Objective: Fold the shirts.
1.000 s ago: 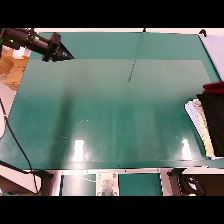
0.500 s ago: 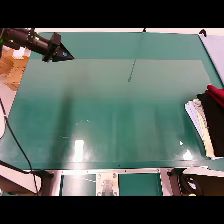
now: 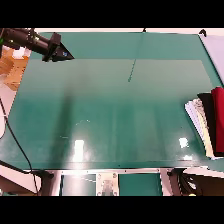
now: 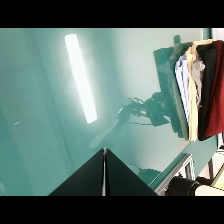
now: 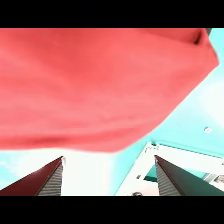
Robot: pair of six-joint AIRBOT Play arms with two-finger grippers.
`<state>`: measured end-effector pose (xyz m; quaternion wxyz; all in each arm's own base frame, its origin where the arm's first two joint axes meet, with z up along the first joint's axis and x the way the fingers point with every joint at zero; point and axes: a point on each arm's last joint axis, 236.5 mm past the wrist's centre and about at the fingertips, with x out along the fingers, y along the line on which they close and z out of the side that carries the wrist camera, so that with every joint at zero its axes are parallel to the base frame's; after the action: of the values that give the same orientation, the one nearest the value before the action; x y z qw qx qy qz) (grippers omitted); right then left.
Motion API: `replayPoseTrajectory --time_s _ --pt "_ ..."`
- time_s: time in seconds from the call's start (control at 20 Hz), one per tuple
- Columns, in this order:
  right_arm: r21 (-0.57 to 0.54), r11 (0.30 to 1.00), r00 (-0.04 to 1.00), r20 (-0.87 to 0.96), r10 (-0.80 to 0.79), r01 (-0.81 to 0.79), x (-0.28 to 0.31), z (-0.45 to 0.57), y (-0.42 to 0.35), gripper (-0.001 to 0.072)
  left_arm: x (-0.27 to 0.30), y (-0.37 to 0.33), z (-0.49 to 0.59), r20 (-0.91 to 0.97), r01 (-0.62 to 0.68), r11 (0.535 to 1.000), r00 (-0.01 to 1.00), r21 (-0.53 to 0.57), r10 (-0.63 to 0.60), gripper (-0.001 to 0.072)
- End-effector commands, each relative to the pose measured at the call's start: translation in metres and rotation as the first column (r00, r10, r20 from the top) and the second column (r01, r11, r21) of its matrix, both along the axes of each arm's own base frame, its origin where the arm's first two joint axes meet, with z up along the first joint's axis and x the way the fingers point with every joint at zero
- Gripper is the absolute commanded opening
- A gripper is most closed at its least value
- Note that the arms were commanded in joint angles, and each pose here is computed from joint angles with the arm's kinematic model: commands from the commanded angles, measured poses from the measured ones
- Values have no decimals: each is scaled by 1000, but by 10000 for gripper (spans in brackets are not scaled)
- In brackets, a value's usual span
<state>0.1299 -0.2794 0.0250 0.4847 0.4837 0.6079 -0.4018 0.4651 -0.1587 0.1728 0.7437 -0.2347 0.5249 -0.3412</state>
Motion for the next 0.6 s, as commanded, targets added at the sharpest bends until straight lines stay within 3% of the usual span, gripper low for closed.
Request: replayPoseTrajectory --time_s 0.0,0.05,0.1,0.15,0.2,0.35,0.55 --pt "-9 1000 1000 -3 -1 1 0 -2 -2 616 2 0 1 26 11 1000 1000 5 -11 24" --pt "-30 1000 999 39 -5 6 13 7 -6 605 2 0 1 36 15 1000 999 6 -15 24" --pt "-51 999 993 114 17 -12 35 20 -8 442 3 0 1 47 20 1000 999 8 -20 24" --pt "-74 996 976 209 57 -42 64 35 -7 107 3 0 1 51 25 1000 998 10 -25 23" --pt "-115 989 939 320 127 -95 100 56 -3 20 3 0 2 62 31 999 998 14 -32 23" --pt "-271 927 768 524 368 -259 197 117 32 17 -3 6 13 93 20 998 995 53 -25 22" --pt "-462 737 501 542 675 -493 266 155 133 14 -42 18 20 93 -11 992 996 130 -1 22"
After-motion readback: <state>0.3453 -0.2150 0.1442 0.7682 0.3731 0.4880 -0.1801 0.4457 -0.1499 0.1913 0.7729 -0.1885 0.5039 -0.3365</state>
